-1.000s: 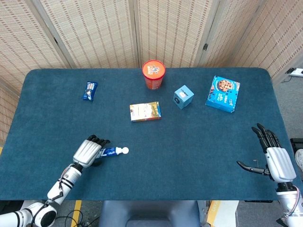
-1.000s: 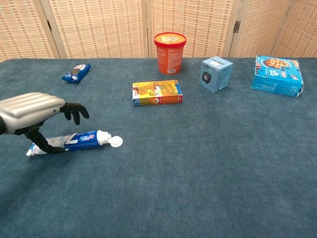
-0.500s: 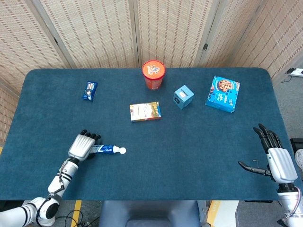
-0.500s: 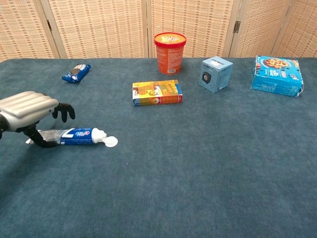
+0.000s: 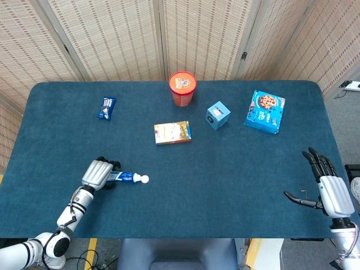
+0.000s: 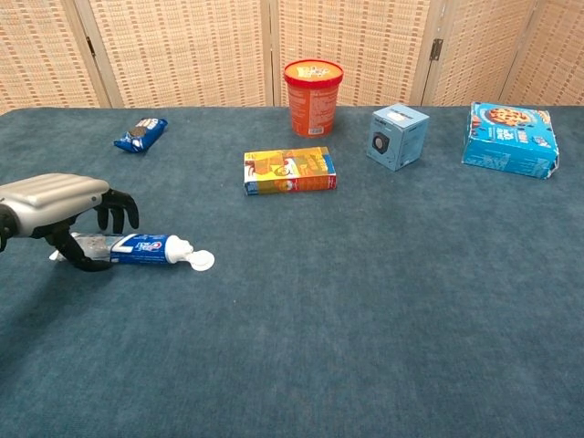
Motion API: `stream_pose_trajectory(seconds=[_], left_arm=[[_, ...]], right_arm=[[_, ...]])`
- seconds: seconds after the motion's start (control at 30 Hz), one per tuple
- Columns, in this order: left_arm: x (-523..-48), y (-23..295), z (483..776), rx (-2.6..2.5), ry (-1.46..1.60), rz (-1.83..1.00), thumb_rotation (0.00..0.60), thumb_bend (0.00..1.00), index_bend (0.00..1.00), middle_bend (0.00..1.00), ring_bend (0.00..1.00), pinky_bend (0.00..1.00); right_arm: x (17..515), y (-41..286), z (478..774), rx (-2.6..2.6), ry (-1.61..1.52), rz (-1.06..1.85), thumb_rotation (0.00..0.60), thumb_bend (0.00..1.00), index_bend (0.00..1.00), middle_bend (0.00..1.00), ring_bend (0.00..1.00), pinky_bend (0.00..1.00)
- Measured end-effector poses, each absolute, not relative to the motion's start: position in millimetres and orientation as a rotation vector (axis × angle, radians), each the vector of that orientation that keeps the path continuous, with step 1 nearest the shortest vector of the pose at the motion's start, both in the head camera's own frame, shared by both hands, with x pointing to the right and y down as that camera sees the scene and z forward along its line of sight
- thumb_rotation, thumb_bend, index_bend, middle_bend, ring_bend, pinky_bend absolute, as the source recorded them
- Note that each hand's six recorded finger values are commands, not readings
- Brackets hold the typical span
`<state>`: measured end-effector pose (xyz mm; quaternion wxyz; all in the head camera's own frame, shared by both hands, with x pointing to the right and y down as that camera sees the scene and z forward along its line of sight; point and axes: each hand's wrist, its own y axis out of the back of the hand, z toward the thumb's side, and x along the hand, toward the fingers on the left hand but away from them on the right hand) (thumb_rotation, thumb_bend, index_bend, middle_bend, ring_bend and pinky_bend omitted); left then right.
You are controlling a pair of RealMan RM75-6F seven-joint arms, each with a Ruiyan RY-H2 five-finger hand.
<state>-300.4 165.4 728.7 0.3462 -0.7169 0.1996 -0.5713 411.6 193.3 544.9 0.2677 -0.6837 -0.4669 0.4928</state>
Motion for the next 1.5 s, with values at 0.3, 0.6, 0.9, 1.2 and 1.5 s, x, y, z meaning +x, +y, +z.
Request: stream_pose_trajectory(seconds=[0.3, 0.6, 0.9, 1.2, 1.5], left_arm=[[-301, 165, 734, -1.834, 0.502, -1.486, 0.600, 0.38, 0.42, 0.48, 0.42, 0.29], [-303, 167, 737, -1.823, 0.488, -1.490, 0.600, 0.39, 0.49, 0.53, 0.47, 0.31], [-304, 161, 737, -1.836, 0.543, -1.433, 0.600, 0.59, 0.68, 0.73, 0.65, 0.48], [-298, 141, 713, -1.899, 0.633, -1.267, 0.600, 0.64, 0.72, 0.77, 0.69, 0.54], [-263, 120, 654, -2.045, 0.749, -0.988, 0.600, 0.66, 0.74, 0.79, 0.70, 0.55]], right_arm=[[413, 193, 545, -1.841, -1.268, 1.336, 0.324, 0.00, 0.00, 0.00, 0.00, 0.00], [413, 193, 545, -1.841, -1.273, 1.333, 0.325, 0.00, 0.00, 0.00, 0.00, 0.00], [410, 191, 547, -1.857, -1.266, 1.331, 0.323, 0.00, 0.00, 0.00, 0.00, 0.00], [386, 172, 547, -1.945, -1.208, 1.233, 0.323, 0.00, 0.00, 0.00, 0.00, 0.00], [330, 133, 549, -2.073, -1.065, 1.089, 0.328, 0.00, 0.00, 0.00, 0.00, 0.00]])
